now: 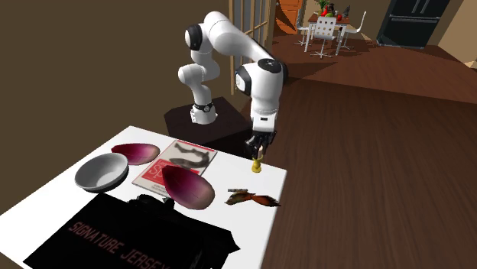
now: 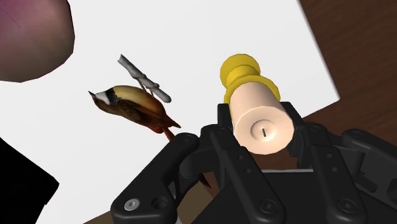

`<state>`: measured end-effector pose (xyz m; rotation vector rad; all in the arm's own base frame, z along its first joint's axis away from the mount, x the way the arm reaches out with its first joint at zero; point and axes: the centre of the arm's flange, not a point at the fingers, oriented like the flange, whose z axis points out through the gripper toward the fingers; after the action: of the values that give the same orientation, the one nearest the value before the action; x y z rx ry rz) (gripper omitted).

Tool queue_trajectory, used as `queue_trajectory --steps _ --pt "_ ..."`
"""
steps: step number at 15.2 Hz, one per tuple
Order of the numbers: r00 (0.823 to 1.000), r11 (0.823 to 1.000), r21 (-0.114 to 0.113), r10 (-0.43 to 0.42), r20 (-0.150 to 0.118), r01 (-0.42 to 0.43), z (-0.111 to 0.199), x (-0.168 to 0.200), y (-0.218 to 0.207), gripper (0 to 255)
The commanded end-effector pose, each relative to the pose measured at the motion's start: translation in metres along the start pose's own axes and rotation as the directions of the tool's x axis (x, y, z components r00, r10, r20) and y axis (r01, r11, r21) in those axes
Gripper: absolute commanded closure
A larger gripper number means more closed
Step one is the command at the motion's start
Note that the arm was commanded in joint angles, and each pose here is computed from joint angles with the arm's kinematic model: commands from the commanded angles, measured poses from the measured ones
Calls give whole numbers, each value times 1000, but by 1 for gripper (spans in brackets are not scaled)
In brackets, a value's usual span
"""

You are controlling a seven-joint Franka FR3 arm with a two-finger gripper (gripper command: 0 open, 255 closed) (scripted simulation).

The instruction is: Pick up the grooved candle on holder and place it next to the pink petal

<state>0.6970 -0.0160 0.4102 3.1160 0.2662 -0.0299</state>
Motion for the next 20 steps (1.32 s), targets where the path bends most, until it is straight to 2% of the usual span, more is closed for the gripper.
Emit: queue_trajectory --steps 1,20 --pt "1000 1000 0 0 1 0 -11 0 0 255" --pt "1000 1000 0 0 1 0 -112 -2 1 255"
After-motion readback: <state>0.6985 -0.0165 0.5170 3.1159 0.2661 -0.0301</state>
